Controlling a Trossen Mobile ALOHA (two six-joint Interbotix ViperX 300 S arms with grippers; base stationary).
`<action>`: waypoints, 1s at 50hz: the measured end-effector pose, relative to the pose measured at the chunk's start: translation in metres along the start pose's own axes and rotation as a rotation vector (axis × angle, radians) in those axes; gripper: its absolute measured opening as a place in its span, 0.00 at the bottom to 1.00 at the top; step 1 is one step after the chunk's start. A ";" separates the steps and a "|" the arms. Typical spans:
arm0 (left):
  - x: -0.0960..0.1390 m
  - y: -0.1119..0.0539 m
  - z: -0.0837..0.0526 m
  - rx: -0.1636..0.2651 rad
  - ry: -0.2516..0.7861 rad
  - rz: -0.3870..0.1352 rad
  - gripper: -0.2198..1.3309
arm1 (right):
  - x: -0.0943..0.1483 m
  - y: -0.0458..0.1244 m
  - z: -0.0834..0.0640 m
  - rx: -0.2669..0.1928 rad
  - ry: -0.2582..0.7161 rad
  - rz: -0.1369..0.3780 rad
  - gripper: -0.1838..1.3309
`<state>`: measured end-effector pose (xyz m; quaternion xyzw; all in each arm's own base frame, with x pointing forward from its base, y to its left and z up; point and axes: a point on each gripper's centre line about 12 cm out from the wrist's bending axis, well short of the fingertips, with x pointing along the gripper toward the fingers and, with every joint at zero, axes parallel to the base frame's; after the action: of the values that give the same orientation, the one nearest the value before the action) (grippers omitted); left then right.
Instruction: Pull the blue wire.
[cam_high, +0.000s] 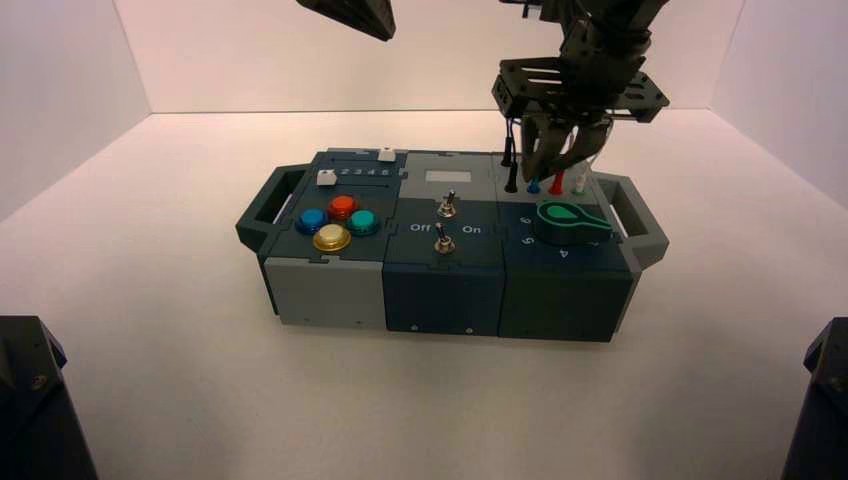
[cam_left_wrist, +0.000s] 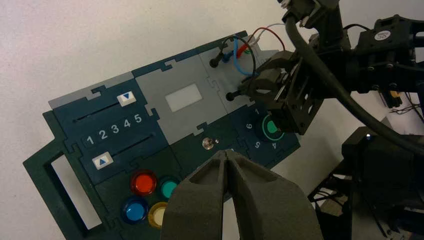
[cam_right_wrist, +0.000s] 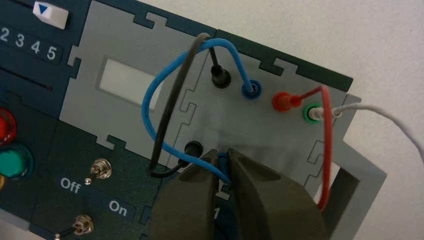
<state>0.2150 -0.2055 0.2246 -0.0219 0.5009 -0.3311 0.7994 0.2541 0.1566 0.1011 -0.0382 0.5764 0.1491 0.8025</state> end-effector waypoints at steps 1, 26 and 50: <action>0.000 0.000 0.000 0.000 0.000 0.001 0.04 | 0.000 0.000 0.000 -0.006 0.001 -0.001 0.13; 0.000 0.000 0.000 -0.002 0.000 0.000 0.04 | -0.027 0.007 0.011 -0.044 0.034 -0.010 0.12; 0.000 0.000 0.000 0.001 -0.003 0.001 0.04 | -0.058 0.032 -0.008 -0.057 0.078 0.070 0.23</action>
<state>0.2154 -0.2055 0.2247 -0.0215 0.4995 -0.3309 0.8003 0.2214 0.1739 0.1561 -0.0464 0.6036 0.1919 0.7725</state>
